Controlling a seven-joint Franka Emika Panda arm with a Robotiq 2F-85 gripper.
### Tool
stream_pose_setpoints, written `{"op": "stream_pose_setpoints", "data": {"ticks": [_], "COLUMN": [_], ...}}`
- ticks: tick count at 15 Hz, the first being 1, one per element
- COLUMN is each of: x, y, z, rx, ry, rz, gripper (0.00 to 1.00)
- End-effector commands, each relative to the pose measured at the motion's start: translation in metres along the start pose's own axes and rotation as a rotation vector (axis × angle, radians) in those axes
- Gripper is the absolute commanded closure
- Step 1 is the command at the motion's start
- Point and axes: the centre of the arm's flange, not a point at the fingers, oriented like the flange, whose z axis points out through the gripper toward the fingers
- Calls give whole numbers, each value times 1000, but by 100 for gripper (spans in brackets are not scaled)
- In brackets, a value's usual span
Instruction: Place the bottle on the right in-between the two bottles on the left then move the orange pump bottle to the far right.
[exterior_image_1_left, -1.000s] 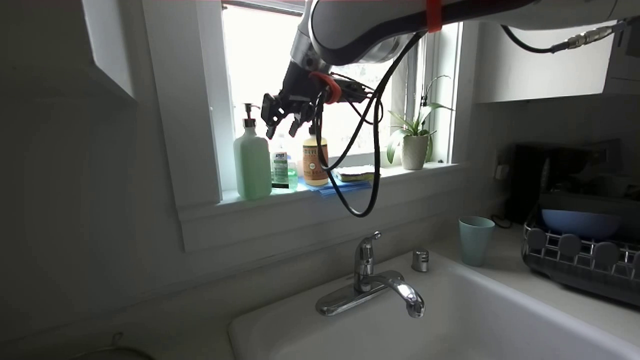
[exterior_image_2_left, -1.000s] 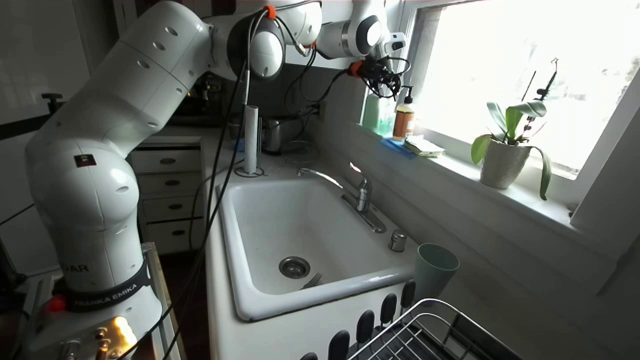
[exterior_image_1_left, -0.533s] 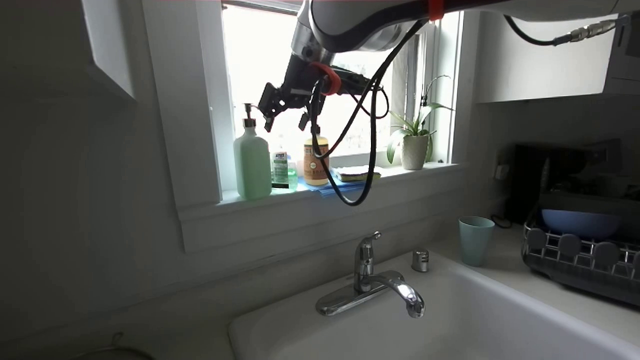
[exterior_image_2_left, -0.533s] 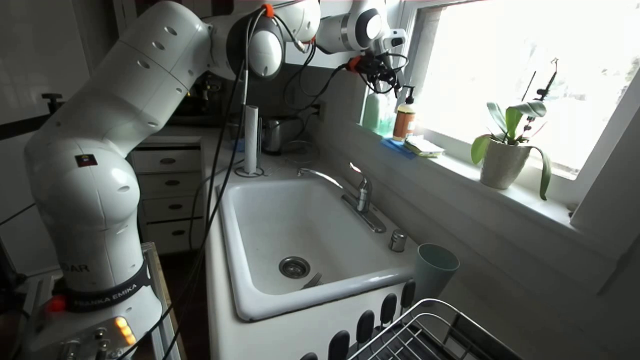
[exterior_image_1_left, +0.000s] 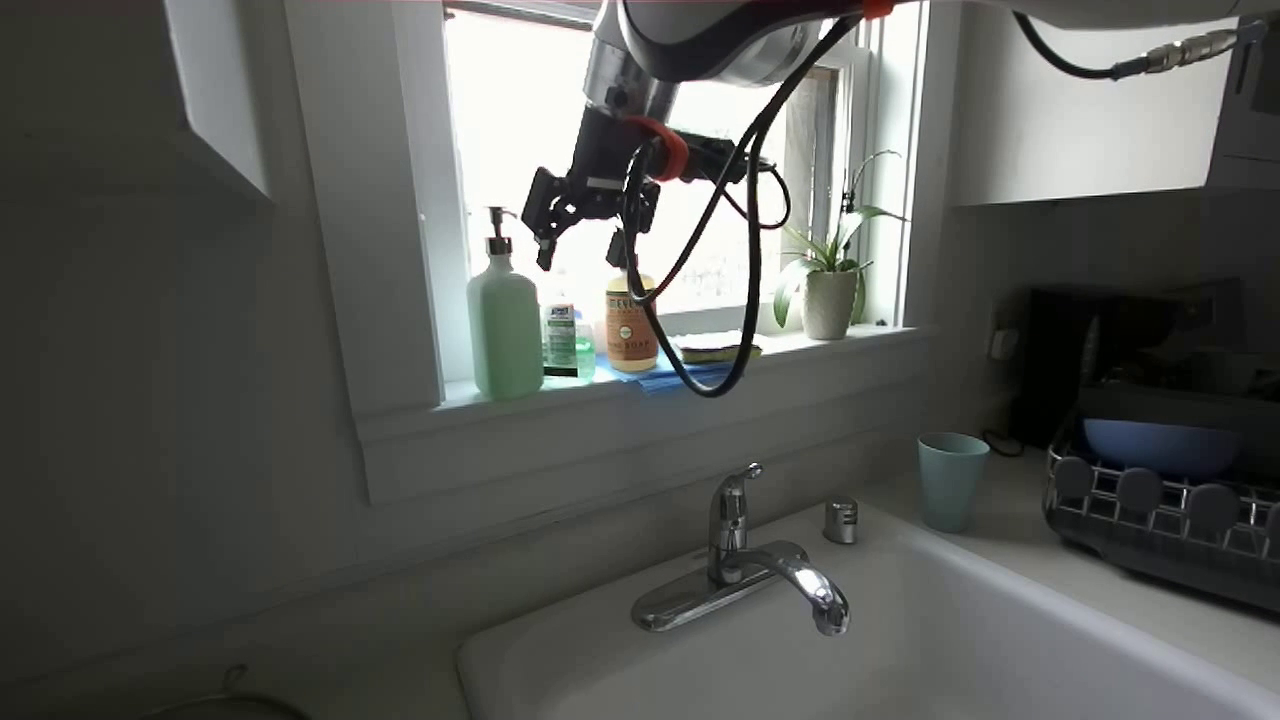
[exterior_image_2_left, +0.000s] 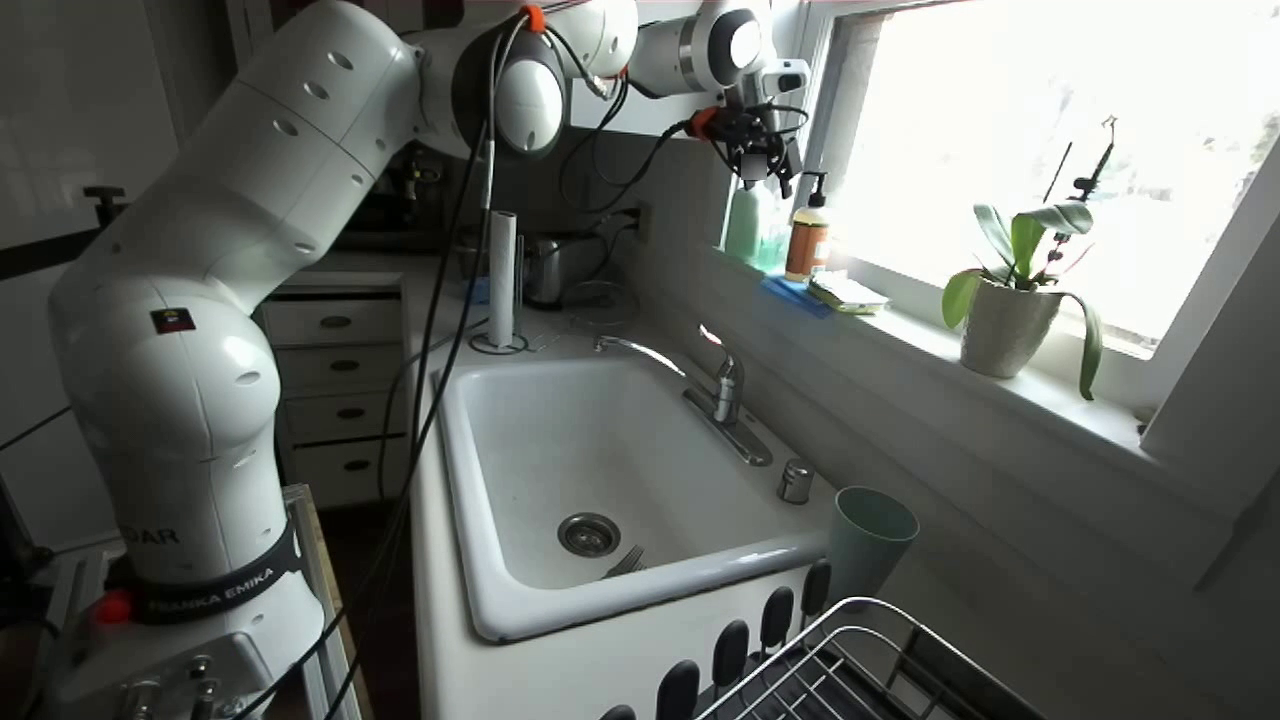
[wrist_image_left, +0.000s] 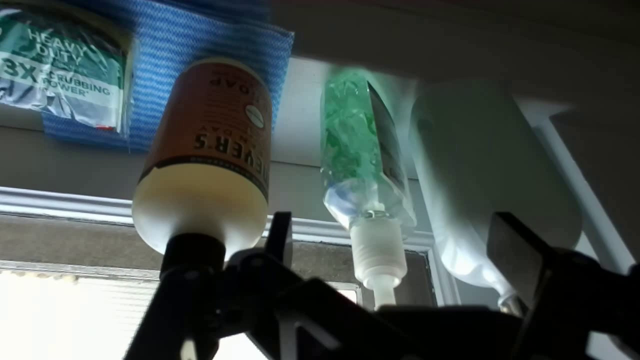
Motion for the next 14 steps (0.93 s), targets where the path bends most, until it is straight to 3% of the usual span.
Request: {"op": "stream_pose_setpoints", "data": {"ticks": [1, 9, 14], "x": [3, 18, 34], "y": [-4, 30, 64], "z": [-29, -103, -91], "rx": [10, -35, -81], "ry": [-66, -42, 14], "rz": [16, 60, 154], "gripper": [0, 0, 0]}}
